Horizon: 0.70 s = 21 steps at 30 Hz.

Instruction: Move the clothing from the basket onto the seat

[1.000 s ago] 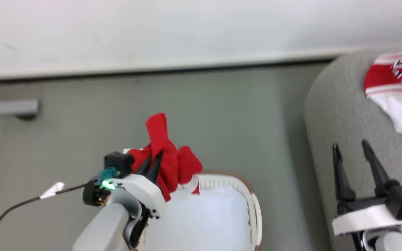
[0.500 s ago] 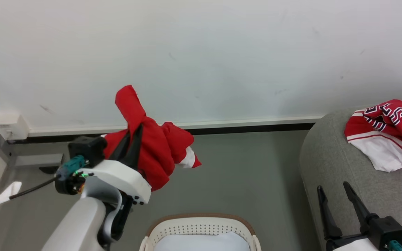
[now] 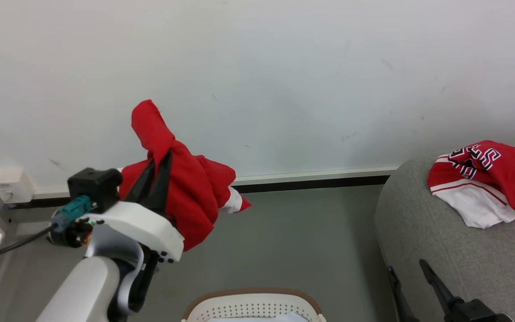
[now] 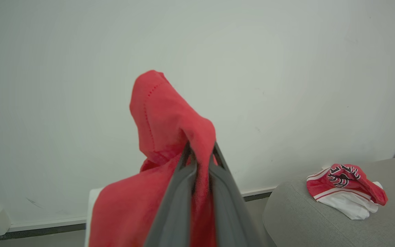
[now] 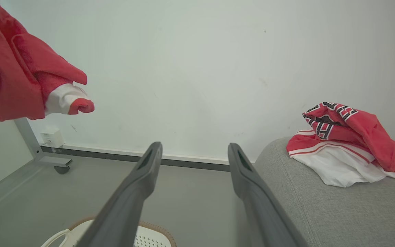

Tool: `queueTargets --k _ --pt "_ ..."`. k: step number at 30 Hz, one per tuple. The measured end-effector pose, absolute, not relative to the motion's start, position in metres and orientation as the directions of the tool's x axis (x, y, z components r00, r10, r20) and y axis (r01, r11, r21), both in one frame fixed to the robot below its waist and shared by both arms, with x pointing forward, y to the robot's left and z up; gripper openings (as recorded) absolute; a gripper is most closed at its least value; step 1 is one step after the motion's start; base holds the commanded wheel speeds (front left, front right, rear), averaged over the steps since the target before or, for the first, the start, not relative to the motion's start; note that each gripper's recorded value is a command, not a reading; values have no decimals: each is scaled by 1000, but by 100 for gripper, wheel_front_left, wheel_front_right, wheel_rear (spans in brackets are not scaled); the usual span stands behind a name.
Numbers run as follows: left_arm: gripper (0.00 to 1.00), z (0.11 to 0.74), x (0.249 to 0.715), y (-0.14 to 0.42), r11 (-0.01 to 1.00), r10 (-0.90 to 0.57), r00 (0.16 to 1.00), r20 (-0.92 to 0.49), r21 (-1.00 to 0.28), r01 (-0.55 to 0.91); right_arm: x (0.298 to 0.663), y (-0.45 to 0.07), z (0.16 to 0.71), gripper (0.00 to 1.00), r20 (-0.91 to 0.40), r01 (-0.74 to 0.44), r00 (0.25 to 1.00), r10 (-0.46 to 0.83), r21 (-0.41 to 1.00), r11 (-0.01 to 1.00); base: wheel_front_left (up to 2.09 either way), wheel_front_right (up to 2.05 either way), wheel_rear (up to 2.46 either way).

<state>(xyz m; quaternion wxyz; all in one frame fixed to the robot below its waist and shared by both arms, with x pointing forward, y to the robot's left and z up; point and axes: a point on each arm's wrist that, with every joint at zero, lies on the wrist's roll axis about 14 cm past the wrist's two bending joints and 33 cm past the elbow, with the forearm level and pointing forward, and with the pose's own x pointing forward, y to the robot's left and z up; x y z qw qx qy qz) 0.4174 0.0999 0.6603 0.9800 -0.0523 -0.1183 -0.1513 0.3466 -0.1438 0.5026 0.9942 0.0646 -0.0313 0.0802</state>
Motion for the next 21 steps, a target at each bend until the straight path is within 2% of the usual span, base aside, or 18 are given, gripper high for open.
queueTargets --k 6,9,16,21 --pt "0 657 414 94 944 -297 925 237 -69 321 344 -131 504 100 77 -201 978 193 129 971 0 0 0" --pt "0 658 413 92 943 -301 923 239 -70 326 341 -103 506 100 85 -283 958 273 146 948 0 0 0" --pt "0 656 410 86 935 -323 917 234 -68 347 341 -36 528 100 132 -515 856 501 111 850 0 0 0" --pt "0 653 408 83 932 -333 915 228 -70 356 349 -8 551 100 166 -622 777 607 54 781 0 0 0"
